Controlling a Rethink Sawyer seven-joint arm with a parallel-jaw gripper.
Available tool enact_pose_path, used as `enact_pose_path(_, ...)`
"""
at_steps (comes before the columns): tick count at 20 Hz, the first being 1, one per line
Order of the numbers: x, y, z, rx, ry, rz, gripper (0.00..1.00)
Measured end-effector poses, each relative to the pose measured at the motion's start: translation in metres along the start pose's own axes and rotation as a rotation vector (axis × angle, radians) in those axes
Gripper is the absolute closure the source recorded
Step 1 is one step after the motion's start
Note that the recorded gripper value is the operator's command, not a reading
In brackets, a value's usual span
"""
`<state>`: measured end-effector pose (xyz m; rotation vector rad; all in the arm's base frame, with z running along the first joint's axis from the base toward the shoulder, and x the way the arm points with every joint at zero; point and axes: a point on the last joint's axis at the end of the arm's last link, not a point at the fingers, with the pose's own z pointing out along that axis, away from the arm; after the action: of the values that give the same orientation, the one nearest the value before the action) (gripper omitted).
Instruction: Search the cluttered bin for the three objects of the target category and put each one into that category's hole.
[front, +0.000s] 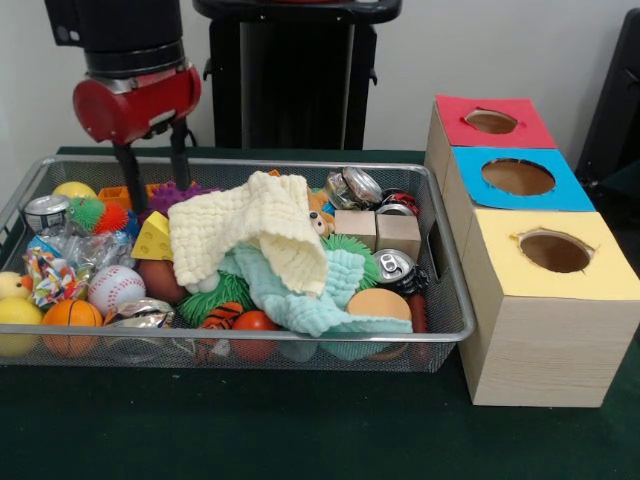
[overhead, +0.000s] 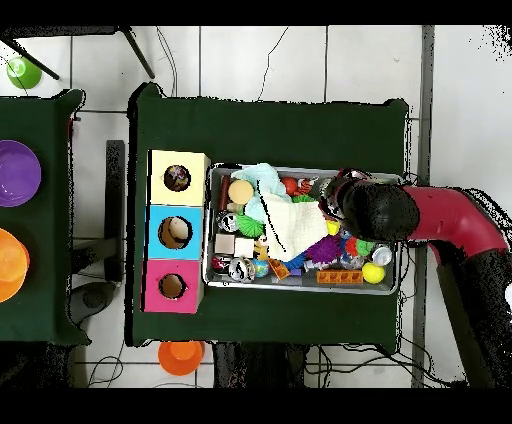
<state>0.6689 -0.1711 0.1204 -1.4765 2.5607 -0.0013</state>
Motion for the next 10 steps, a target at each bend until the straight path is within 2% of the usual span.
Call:
enact_pose_path(7, 0.015, -0.017, 0.018, 0.03, 0.014, -0.003, 0.0)
enact_pose_path(10, 0.027, -0.026, 0.024, 0.041, 0.018, 0.01, 0.0)
